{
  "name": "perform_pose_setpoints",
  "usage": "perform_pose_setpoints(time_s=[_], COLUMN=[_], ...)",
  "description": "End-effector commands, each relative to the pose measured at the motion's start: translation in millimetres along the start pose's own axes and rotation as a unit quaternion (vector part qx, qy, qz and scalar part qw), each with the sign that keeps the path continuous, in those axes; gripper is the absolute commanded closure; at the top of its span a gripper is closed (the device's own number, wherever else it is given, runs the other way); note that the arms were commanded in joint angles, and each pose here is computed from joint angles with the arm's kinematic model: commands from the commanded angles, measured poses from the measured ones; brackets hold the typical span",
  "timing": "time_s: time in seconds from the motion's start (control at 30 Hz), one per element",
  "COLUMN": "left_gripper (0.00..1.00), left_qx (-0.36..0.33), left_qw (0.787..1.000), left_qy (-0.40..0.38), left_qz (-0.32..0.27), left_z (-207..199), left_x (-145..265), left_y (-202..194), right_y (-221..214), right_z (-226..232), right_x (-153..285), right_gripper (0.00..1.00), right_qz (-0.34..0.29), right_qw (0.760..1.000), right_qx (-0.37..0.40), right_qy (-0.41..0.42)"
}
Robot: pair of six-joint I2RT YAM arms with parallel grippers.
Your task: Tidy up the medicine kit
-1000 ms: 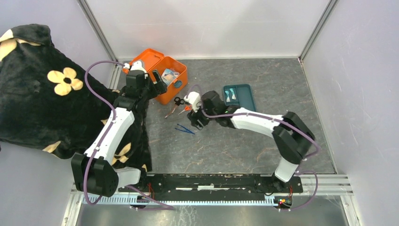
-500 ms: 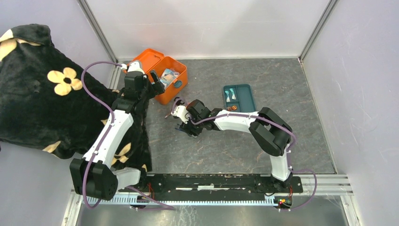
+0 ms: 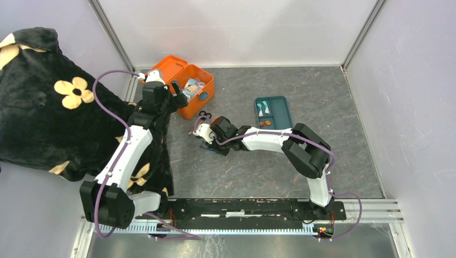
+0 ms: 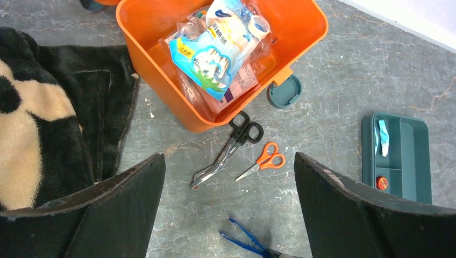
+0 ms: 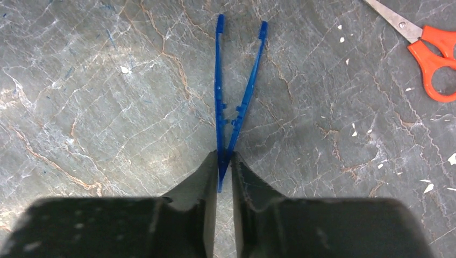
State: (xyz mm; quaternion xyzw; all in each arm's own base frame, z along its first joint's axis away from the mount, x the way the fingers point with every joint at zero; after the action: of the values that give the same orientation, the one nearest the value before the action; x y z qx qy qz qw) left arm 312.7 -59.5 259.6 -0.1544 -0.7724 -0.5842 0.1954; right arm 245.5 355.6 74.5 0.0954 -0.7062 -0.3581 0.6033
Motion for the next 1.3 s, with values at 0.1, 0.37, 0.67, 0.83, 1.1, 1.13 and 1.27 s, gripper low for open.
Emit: perform_pose_setpoints(time_s=[0.1, 0.37, 0.67, 0.83, 1.1, 1.13, 1.27], left_gripper=[0.06, 0.06, 0.06, 0.06, 0.06, 0.06, 0.06], left_qx=[-0.014, -0.012, -0.012, -0.016, -0.024, -0.024, -0.026], left_qw=[1.0, 1.0, 0.999, 0.998, 0.992, 0.991, 0.991], left_qy=[-0.004, -0.011, -0.039, -0.065, -0.117, -0.118, -0.122], left_qz=[-0.021, -0.022, -0.012, 0.005, 0.05, 0.052, 0.057], left_z=[1, -1, -7, -12, -24, -24, -25], left_x=[4, 6, 3, -3, -15, -15, -17], left_y=[9, 8, 5, 0, -12, -12, -14], right_y=[-6, 9, -55, -97, -133, -136, -149], right_z=[-10, -48, -148, -176, -182, -181, -175], right_x=[3, 61, 152, 166, 155, 153, 141], right_gripper=[0.97, 1.0, 1.0, 1.0, 1.0, 1.0, 1.0], right_qz=[-0.007, -0.128, -0.162, -0.111, -0.052, -0.045, -0.017], right_qw=[0.999, 0.982, 0.902, 0.868, 0.856, 0.858, 0.862], right_qx=[-0.014, -0.105, -0.27, -0.333, -0.383, -0.385, -0.391], right_qy=[-0.045, -0.087, -0.295, -0.352, -0.342, -0.339, -0.322])
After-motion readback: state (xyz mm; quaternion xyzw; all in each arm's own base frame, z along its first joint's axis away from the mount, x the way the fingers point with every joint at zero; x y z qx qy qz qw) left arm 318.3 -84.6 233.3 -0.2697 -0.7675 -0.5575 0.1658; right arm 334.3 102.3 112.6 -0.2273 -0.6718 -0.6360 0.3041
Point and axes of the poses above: each gripper's point midway between its finger pads, its own x axis back along the fingers, its own z axis along the line the jaws close on, y = z × x, the point moved 7 cm from there along x, back along the fingers, and after that the axes turned 5 degrees about -x, right-handed, at the moved point
